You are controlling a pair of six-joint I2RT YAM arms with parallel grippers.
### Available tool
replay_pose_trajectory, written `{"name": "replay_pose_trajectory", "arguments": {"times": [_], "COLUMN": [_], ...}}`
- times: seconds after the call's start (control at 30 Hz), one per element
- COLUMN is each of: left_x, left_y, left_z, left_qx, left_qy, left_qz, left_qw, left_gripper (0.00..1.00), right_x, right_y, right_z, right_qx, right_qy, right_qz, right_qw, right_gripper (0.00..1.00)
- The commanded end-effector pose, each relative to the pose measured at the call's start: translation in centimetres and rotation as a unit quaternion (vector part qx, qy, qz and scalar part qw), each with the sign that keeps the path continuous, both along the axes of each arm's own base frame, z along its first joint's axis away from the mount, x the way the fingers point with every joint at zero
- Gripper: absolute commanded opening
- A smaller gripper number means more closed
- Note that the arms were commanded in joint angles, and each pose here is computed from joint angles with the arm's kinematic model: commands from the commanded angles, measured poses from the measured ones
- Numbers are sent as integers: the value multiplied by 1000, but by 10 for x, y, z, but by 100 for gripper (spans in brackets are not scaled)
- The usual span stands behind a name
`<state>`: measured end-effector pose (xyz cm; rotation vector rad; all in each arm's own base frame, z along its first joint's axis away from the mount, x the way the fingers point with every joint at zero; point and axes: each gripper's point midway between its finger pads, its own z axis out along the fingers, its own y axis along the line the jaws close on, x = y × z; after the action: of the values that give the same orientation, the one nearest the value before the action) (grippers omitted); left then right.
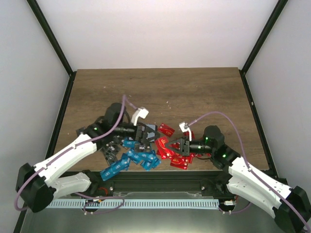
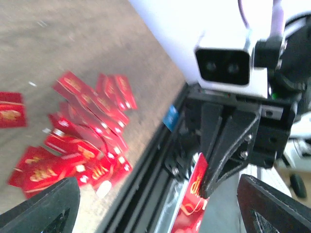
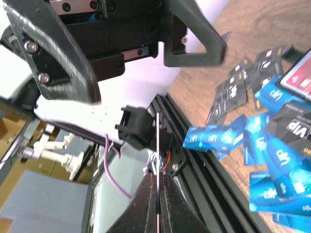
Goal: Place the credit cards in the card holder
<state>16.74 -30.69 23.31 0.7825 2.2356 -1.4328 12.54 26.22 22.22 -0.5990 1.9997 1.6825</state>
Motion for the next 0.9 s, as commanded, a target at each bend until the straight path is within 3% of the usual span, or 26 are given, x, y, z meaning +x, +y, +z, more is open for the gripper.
{"name": "replay_pose_trajectory", "arguments": {"times": [0.0, 0.13, 0.37, 0.63, 0.87], "left_x": [37, 48, 39, 39, 42], "left_y": [23, 29, 21, 20, 20], "left_z": [19, 22, 35, 39, 40], "left_qx": [-45, -83, -180, -191, -190], "left_qy": [-34, -35, -9, -7, -10], "left_qz": [98, 141, 118, 114, 120], "left_qw": [994, 986, 977, 975, 974], "left_gripper": [91, 87, 69, 43, 34], "right_x": [30, 54, 72, 79, 83], "right_y": [-1, -1, 10, 17, 21], "right_z": [27, 42, 64, 75, 82], "right_qx": [61, 89, 137, 170, 180], "right_qy": [5, 2, -12, -19, -23], "right_qz": [-79, -130, -133, -115, -107], "right_qw": [995, 988, 982, 979, 977], "right_gripper": [1, 1, 1, 1, 1]}}
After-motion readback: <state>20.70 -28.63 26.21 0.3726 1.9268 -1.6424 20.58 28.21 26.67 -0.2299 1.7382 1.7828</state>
